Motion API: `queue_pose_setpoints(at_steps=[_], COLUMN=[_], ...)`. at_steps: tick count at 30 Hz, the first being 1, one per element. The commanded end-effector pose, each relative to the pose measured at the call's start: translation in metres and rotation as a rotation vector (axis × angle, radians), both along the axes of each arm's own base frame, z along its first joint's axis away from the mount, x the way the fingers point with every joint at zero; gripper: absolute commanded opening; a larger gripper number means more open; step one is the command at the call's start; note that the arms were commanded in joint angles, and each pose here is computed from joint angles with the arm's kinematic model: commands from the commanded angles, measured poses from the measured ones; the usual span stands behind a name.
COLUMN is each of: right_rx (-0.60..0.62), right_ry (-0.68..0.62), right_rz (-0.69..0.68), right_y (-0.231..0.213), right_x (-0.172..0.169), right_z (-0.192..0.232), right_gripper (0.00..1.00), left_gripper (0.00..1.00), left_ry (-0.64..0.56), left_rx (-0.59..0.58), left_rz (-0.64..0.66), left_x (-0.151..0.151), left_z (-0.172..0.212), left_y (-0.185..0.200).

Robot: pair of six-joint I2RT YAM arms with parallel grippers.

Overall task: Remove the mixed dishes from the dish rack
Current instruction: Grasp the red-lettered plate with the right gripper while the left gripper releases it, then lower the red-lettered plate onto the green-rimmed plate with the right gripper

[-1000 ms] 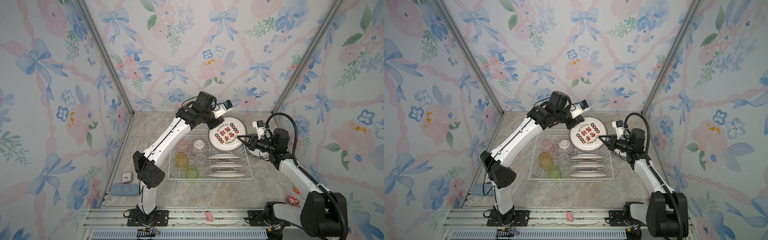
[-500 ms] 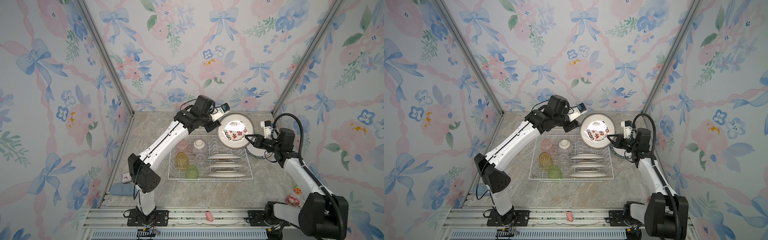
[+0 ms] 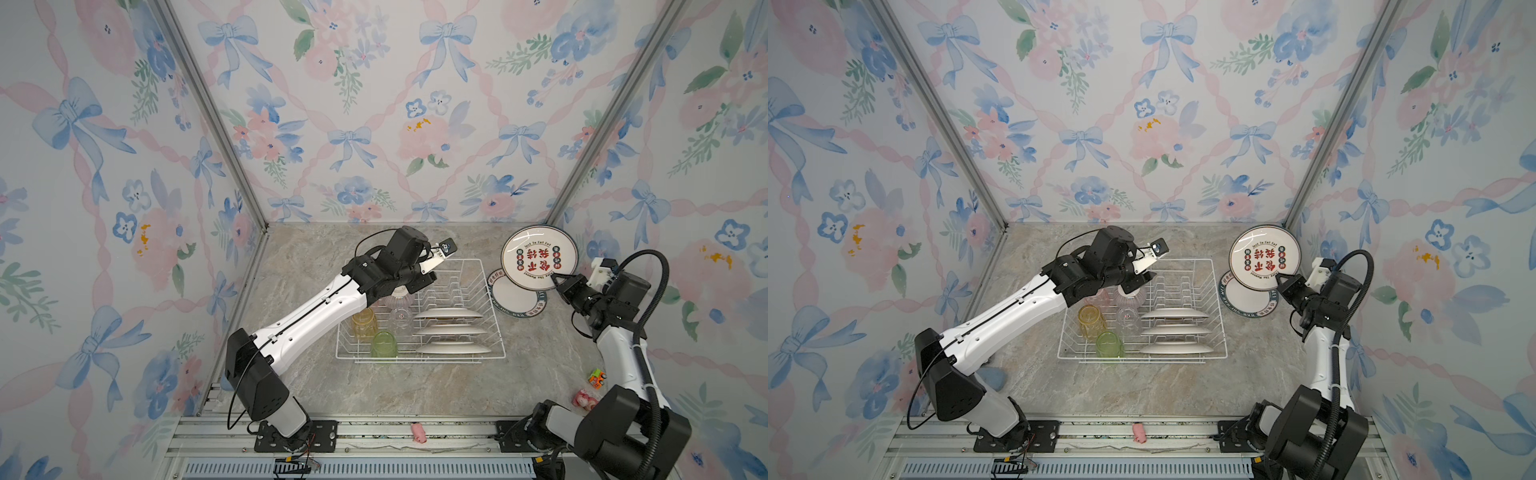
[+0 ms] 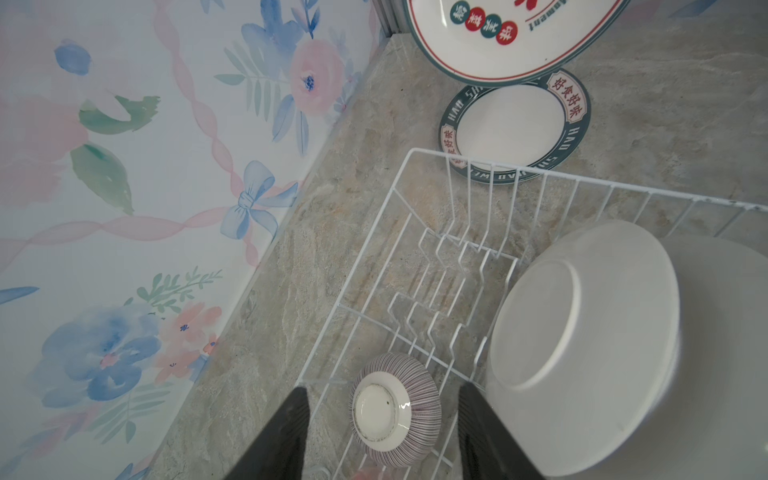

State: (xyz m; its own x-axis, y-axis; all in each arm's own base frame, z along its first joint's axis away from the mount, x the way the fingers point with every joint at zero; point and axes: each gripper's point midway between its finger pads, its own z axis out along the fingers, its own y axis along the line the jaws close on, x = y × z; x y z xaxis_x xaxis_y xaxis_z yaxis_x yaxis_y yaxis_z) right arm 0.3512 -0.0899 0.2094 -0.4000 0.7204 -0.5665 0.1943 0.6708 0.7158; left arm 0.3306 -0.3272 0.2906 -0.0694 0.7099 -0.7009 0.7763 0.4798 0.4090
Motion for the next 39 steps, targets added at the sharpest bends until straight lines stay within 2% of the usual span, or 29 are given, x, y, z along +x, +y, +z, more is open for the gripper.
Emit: queue_pose_setpoints(at_steps=[1, 5, 14, 35, 39], right_rx=[0.033, 0.068, 0.213, 0.273, 0.269], right_ry=[0.056, 0.095, 0.123, 0.241, 0.259], right_rz=[-0.053, -0.067, -0.035, 0.028, 0.033], right_y=[-0.014, -0.02, -0.014, 0.009, 0.011], right_x=[-0.002, 0.002, 0.019, 0.031, 0.028], right_z=[-0.023, -0.048, -0.087, -0.141, -0.145], right_gripper=[0.0, 0.0, 0.0, 0.0, 0.04], left_gripper=[0.54, 0.55, 0.56, 0.61, 0.61], left_ry=[-0.016, -0.019, -0.01, -0.004, -0.001], left_rx=[-0.048, -0.004, 0.004, 0.026, 0.036], left_rz=[0.01, 0.017, -0.029, -0.074, -0.072], left_x=[-0.004, -0.006, -0.006, -0.014, -0.016], left_z=[0.006, -0.006, -0.011, -0.019, -0.022], left_y=[-0.005, -0.009, -0.02, -0.029, -0.03])
